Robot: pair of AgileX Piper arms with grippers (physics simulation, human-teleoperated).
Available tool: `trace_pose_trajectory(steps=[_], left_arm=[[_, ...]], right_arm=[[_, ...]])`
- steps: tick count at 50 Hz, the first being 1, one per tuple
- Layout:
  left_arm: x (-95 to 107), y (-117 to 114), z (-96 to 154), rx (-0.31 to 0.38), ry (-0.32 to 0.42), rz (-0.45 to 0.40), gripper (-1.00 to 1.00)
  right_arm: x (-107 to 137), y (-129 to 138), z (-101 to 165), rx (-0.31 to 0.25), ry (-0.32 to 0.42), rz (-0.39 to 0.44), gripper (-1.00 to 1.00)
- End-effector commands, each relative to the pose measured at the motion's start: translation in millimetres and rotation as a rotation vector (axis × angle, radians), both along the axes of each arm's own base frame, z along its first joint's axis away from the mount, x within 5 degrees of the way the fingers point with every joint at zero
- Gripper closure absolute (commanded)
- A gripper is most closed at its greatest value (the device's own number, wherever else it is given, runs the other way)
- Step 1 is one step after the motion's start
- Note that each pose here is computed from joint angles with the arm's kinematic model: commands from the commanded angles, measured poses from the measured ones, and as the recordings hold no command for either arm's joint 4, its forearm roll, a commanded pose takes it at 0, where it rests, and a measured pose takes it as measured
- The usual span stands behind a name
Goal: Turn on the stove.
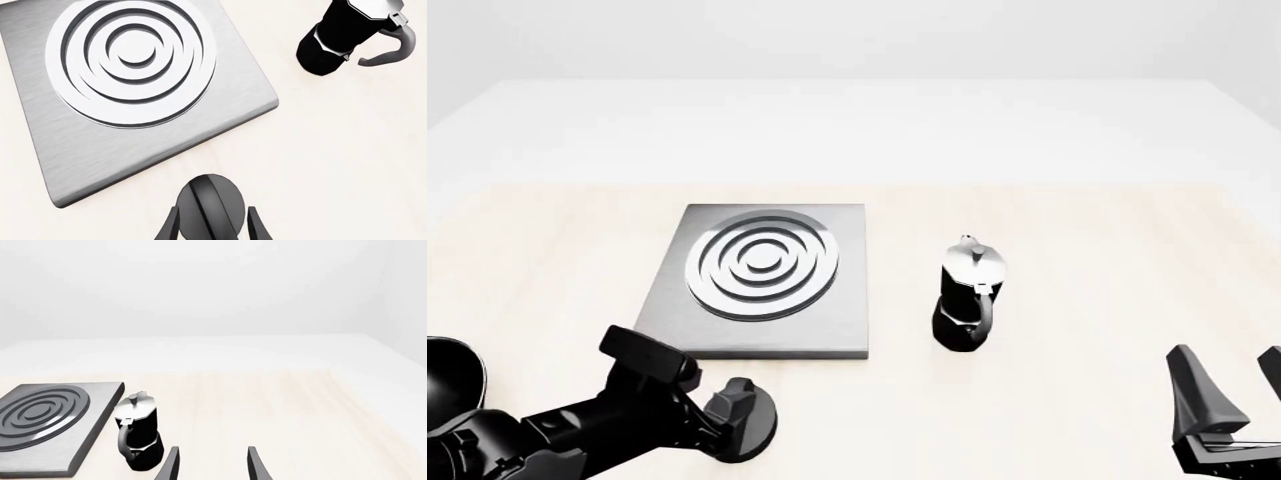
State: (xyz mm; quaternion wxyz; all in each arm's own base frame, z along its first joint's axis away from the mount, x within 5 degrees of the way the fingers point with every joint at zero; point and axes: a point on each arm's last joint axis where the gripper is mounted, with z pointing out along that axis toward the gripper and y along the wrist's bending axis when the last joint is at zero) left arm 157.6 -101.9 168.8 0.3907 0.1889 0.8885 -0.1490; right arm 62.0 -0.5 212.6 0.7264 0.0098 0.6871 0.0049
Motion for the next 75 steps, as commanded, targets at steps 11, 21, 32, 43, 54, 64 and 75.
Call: trace_pose_trajectory(steps=[11, 21, 32, 43, 54, 64, 75], left_arm=[[7, -2, -11, 0.009, 0.002, 0.004, -1.00], [10, -4, -17, 0.011, 0.011, 0.006, -1.00], [13, -6, -21, 0.007, 0.018, 0.011, -1.00], [14, -8, -30, 0.006, 0.037, 0.018, -1.00], [17, -9, -37, 0.009, 0.048, 0.022, -1.00], [20, -8, -38, 0.013, 0.045, 0.032, -1.00], [26, 1, -28, 0.013, 0.020, 0.069, -1.00]], right_arm=[[0, 0, 0, 0.006, 0.001, -0.001, -1.00], [1, 0, 0, 0.009, 0.002, -0.001, -1.00], [2, 0, 0, 0.011, 0.007, 0.000, -1.00], [2, 0, 0, 0.014, 0.008, 0.001, -1.00], [3, 0, 0, 0.015, 0.009, 0.001, -1.00], [4, 0, 0, 0.018, 0.011, 0.001, -1.00], [4, 0, 0, 0.020, 0.014, 0.003, -1.00]])
